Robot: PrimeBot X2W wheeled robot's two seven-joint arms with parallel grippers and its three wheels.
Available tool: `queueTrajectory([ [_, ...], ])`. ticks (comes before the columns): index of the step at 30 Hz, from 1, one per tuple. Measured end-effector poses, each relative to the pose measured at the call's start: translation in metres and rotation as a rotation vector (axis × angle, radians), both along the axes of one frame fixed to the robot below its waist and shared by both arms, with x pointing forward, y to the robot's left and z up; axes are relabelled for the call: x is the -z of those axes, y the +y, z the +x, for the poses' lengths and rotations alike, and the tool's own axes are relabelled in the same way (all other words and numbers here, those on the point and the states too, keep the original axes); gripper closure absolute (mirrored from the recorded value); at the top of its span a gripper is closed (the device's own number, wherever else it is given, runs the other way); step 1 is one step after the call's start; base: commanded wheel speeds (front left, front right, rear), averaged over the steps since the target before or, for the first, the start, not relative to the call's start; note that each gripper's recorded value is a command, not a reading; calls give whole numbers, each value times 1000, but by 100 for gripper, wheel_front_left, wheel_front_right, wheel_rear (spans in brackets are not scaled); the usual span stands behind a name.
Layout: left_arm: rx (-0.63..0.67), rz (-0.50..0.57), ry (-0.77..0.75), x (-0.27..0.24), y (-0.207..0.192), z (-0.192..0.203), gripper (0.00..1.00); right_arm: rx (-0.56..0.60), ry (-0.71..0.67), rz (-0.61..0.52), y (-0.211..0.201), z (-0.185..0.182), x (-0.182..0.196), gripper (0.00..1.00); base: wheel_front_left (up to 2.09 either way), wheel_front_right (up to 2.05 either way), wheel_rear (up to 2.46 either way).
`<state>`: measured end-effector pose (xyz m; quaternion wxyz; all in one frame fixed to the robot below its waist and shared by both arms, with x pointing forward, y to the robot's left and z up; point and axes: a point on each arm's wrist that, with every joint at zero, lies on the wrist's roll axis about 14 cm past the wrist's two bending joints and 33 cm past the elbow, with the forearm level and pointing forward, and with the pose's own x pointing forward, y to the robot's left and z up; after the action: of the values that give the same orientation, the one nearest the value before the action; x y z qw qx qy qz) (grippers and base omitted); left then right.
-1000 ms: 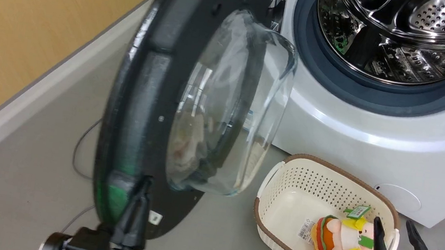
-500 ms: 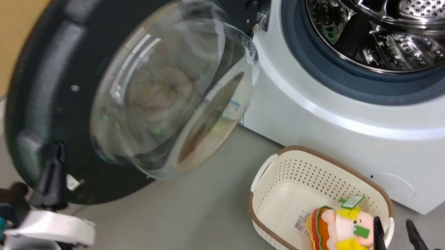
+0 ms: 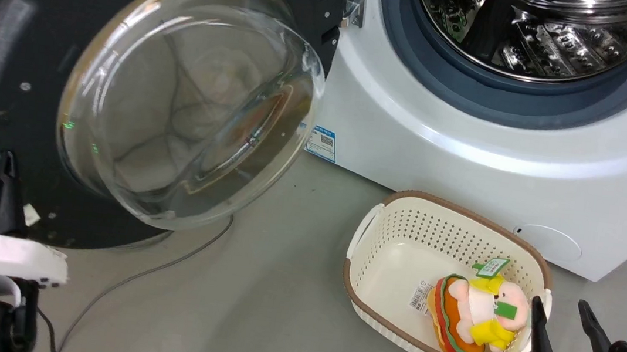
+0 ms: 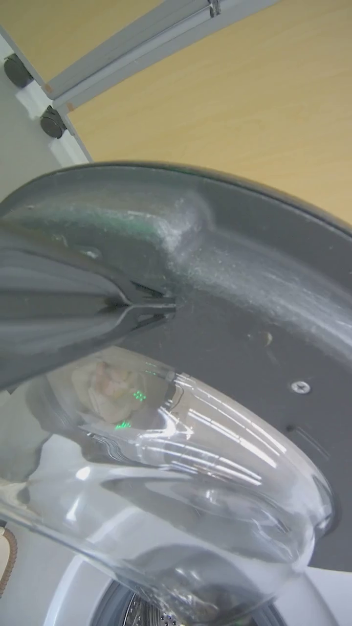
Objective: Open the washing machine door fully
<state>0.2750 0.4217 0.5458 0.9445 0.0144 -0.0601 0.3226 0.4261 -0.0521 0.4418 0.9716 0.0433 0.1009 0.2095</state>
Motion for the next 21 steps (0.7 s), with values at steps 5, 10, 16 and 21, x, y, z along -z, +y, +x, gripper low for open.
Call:
queueTrajectory([
  [5, -24, -3, 13, 3, 15, 0, 100, 6, -1, -9, -3, -1, 0, 0, 0, 0, 0],
  [10, -44, 14, 11, 0, 19, -3, 100, 14, -7, -10, -6, -2, -2, 0, 0, 0, 0],
  [16, -52, 18, 35, 13, 6, -19, 100, 19, -25, 9, -7, -8, -7, 0, 0, 0, 0],
  [21, -27, 22, 30, 18, -18, -26, 100, 35, -42, 20, -12, -13, -13, 0, 0, 0, 0],
])
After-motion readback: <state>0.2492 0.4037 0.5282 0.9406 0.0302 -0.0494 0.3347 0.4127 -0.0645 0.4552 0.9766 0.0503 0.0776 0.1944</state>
